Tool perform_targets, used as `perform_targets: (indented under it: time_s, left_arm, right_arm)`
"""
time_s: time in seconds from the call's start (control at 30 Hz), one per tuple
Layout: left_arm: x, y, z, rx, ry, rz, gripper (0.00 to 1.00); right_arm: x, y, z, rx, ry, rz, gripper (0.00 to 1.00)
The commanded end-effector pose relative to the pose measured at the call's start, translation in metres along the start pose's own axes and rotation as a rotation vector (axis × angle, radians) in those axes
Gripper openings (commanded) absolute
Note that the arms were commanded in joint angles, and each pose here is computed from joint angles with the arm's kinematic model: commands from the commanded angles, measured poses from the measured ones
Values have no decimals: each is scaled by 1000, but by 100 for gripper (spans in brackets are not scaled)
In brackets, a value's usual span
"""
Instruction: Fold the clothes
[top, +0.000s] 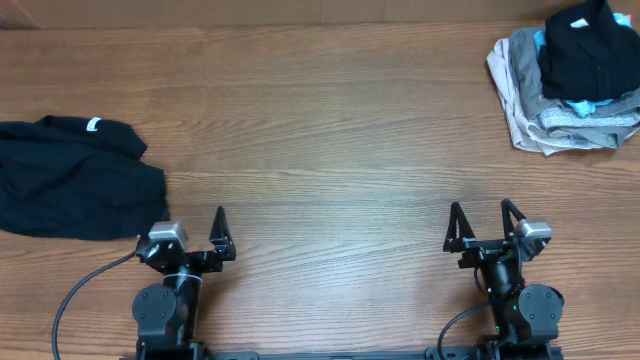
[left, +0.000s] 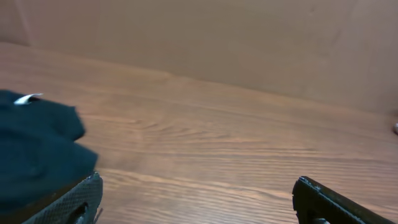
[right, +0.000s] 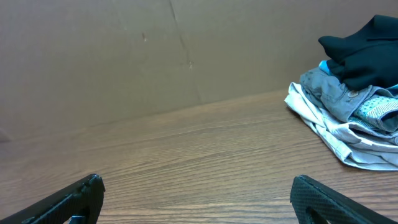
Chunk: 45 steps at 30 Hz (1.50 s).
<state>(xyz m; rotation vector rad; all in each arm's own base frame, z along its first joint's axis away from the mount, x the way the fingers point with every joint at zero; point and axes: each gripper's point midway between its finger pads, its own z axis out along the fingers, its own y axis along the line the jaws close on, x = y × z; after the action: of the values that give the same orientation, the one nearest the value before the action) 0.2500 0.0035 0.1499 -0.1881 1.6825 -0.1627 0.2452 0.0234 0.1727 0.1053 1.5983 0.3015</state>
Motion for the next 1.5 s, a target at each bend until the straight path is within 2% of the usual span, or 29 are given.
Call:
perform_targets:
  time_s: [0.0,0.2,1.47]
  left_arm:
    - [-4,17,-2,-89,-36,-21,100]
    - [-12,19,-6,-103,-74,19,100]
    - [-11,17,-6,-91,-69,19,100]
  right_arm:
    - [0,-4,0,15,-12,7,100]
    - [0,-4,0,15,-12,7,100]
    - [0,-4,0,14,-12,7,100]
